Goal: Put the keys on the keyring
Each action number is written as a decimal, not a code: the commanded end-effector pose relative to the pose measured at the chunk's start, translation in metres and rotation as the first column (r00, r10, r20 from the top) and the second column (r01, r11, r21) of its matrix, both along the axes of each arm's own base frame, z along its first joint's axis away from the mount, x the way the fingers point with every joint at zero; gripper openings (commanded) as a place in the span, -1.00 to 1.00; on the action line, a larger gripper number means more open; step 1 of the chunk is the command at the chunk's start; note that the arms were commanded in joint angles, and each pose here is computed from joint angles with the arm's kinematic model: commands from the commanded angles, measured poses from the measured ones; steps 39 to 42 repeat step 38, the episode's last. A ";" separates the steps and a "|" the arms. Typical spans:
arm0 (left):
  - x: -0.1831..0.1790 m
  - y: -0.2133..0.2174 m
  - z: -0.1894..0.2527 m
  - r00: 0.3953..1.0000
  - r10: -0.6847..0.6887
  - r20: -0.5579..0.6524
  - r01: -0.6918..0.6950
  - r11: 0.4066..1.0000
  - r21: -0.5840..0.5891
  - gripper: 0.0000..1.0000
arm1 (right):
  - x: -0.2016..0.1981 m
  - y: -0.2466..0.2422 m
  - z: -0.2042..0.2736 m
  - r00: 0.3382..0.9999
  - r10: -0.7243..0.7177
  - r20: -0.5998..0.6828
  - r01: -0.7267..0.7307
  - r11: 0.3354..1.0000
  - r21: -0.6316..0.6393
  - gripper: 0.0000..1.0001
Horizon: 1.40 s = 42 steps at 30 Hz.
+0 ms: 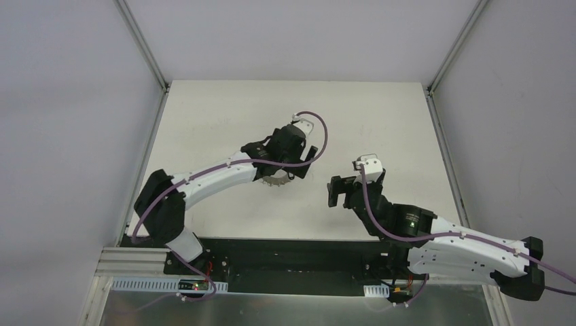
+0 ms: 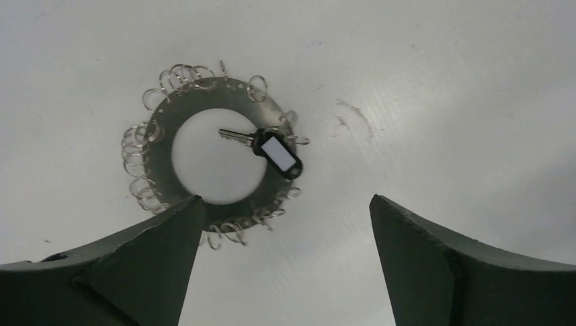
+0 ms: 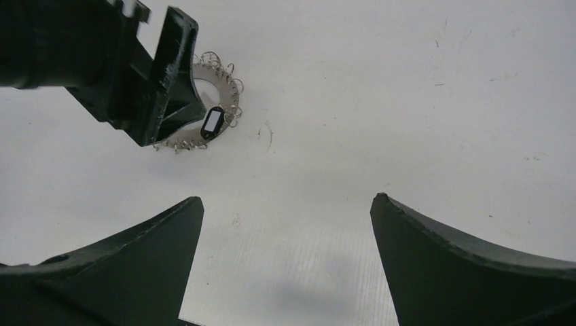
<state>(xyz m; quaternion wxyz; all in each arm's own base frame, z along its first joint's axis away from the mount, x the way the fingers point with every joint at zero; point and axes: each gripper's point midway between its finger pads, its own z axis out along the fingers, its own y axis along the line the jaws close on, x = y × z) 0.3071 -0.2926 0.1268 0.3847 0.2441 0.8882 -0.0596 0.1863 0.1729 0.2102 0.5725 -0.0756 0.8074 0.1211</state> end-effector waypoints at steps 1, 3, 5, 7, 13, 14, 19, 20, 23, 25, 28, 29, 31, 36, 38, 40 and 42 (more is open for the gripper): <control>-0.012 -0.014 0.083 0.988 -0.094 0.119 0.116 0.975 -0.189 0.97 | 0.005 0.007 0.016 1.000 -0.015 0.002 0.015 1.000 -0.020 0.98; -0.021 -0.009 0.101 0.983 -0.110 0.145 0.141 0.964 -0.224 0.98 | 0.008 0.011 0.020 1.000 -0.014 0.010 0.014 0.999 -0.035 0.98; -0.029 0.000 0.117 0.980 -0.098 0.173 0.141 0.956 -0.256 0.98 | 0.010 0.018 0.023 1.000 0.000 0.013 0.001 0.999 -0.045 0.98; -0.039 0.011 0.135 0.975 -0.088 0.205 0.147 0.945 -0.294 0.98 | 0.011 0.024 0.032 1.000 0.008 0.012 -0.008 1.000 -0.031 0.98; -0.055 0.061 0.154 0.965 0.021 0.261 0.060 0.952 -0.300 0.98 | 0.020 0.027 0.062 0.997 -0.053 0.055 0.049 0.996 0.070 0.98; -0.058 0.071 0.154 0.963 0.046 0.266 0.036 0.955 -0.294 0.98 | 0.023 0.022 0.069 0.992 -0.098 0.074 0.090 0.991 0.103 0.98; -0.068 0.109 0.161 0.942 0.160 0.296 -0.062 0.947 -0.316 0.98 | 0.036 0.000 0.092 0.950 -0.277 0.145 0.255 0.955 0.155 0.98; -0.070 0.117 0.165 0.935 0.184 0.303 -0.080 0.943 -0.324 0.98 | 0.038 -0.003 0.093 0.943 -0.293 0.157 0.272 0.952 0.140 0.98; -0.078 0.137 0.176 0.919 0.221 0.326 -0.107 0.937 -0.333 0.98 | 0.041 -0.007 0.096 0.924 -0.340 0.176 0.323 0.939 0.119 0.98; -0.085 0.144 0.182 0.917 0.212 0.338 -0.092 0.937 -0.337 0.98 | 0.041 -0.005 0.095 0.926 -0.333 0.177 0.319 0.942 0.101 0.98; -0.095 0.144 0.185 0.925 0.157 0.345 -0.034 0.941 -0.337 0.98 | 0.040 -0.002 0.094 0.937 -0.302 0.174 0.293 0.953 0.076 0.98; -0.097 0.141 0.183 0.931 0.131 0.340 -0.013 0.944 -0.329 0.98 | 0.040 0.000 0.094 0.943 -0.280 0.179 0.273 0.960 0.060 0.98; -0.099 0.138 0.179 0.938 0.102 0.331 0.007 0.950 -0.313 0.98 | 0.040 0.002 0.094 0.948 -0.257 0.190 0.250 0.967 0.057 0.98; -0.100 0.139 0.173 0.944 0.089 0.319 0.008 0.957 -0.290 0.98 | 0.036 0.011 0.095 0.965 -0.187 0.185 0.174 0.981 0.084 0.98; -0.100 0.139 0.173 0.943 0.089 0.320 0.007 0.958 -0.287 0.98 | 0.037 0.012 0.095 0.963 -0.188 0.191 0.175 0.981 0.086 0.98; -0.100 0.139 0.173 0.943 0.089 0.320 0.007 0.958 -0.287 0.98 | 0.037 0.012 0.095 0.963 -0.188 0.191 0.175 0.981 0.086 0.98; -0.100 0.139 0.173 0.943 0.089 0.320 0.007 0.958 -0.287 0.98 | 0.037 0.012 0.095 0.963 -0.188 0.191 0.175 0.981 0.086 0.98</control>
